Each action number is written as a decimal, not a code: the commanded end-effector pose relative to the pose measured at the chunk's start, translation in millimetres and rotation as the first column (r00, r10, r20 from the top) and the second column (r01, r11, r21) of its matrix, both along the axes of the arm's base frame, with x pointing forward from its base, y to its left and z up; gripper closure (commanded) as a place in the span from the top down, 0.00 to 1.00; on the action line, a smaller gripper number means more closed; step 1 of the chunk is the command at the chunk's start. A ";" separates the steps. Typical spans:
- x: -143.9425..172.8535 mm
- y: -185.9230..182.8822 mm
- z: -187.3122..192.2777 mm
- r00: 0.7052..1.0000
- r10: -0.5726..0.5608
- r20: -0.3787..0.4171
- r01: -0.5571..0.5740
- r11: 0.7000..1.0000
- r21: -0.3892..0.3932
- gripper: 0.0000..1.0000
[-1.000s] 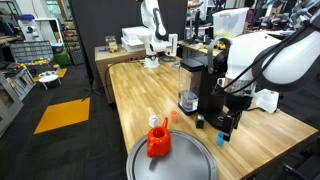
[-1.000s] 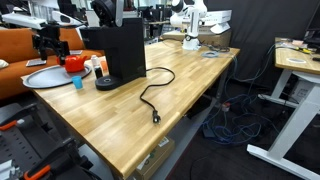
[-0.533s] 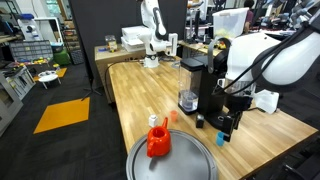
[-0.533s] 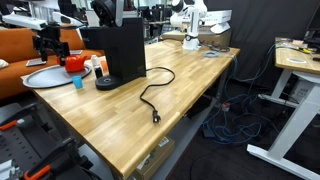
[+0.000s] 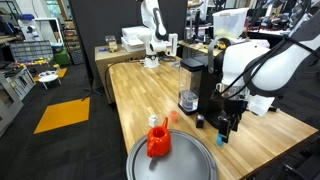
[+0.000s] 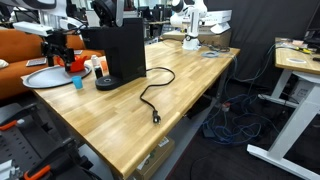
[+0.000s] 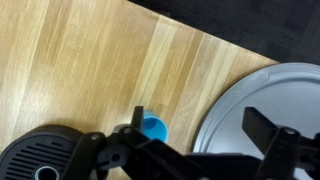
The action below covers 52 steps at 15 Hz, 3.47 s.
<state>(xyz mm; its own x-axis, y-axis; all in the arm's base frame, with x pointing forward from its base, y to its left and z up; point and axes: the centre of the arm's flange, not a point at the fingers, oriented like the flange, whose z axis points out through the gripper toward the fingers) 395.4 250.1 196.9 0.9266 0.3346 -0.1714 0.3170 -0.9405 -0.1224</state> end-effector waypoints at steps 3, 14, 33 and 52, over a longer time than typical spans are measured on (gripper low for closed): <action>30.2 -4.8 -31.2 0.999 -0.028 -0.018 0.027 0.999 -0.028 1.00; 17.9 -10.6 -34.3 0.998 -0.053 -0.032 0.051 0.997 -0.058 1.00; 38.4 -3.5 -57.1 0.998 -0.041 -0.051 0.039 0.999 -0.035 1.00; 43.6 -6.6 -55.5 0.998 -0.046 -0.047 0.044 0.998 -0.043 0.16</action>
